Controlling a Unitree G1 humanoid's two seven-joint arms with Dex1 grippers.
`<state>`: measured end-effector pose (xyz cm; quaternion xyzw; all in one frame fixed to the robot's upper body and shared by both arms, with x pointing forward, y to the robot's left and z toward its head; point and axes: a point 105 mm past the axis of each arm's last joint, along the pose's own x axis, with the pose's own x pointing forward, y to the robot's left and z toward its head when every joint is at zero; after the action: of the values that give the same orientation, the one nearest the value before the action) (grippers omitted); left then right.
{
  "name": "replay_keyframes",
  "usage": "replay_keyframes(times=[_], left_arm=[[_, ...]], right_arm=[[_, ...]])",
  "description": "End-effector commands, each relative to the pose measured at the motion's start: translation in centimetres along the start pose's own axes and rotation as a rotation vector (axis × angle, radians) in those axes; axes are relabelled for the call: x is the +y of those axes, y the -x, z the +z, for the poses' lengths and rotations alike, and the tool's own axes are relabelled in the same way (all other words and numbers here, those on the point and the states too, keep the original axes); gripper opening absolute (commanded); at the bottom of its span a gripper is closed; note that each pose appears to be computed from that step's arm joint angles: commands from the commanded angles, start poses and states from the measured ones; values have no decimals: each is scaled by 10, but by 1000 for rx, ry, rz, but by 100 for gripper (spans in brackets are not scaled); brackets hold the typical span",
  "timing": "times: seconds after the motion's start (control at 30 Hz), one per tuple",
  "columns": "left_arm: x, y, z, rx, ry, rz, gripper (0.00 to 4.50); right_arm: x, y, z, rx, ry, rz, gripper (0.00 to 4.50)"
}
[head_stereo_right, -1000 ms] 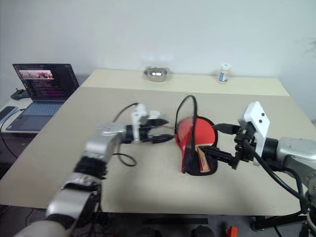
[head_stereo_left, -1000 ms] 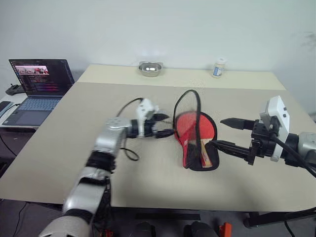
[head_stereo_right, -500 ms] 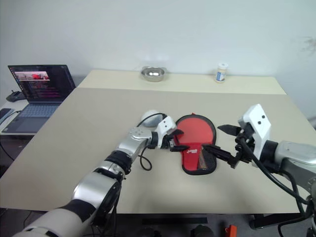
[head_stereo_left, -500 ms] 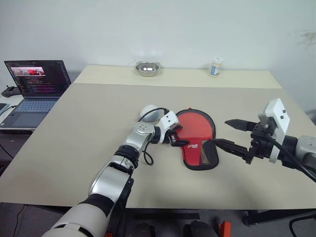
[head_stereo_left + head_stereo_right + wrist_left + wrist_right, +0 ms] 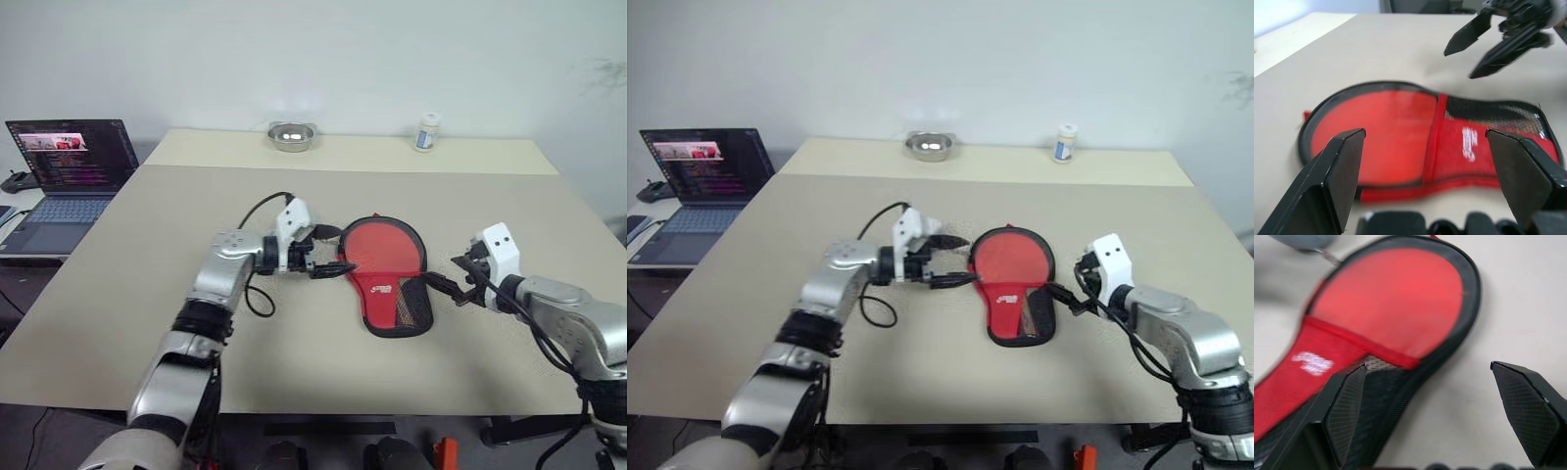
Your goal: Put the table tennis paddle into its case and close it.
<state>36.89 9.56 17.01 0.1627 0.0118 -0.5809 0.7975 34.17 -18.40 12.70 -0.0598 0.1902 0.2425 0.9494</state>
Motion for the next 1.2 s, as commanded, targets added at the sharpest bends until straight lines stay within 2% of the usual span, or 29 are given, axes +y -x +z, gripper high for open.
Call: replay_keyframes(times=[0.03,0.37,0.57,0.8,0.93,1.2], left_arm=[[2,12,17,-39,-31,32,430],[2,22,16,-6,-46,55,430],[4,28,18,7,-53,71,430],[2,27,18,17,-61,71,430],[1,29,17,27,-64,72,430],[-5,47,10,60,-50,60,430]], right_arm=[[3,-6,8,-34,35,23,446],[6,-29,-17,62,25,42,446],[-5,-27,-27,106,33,29,446],[3,-32,-35,142,94,72,446],[10,-43,-43,171,79,83,367],[30,-54,-52,208,21,153,115]])
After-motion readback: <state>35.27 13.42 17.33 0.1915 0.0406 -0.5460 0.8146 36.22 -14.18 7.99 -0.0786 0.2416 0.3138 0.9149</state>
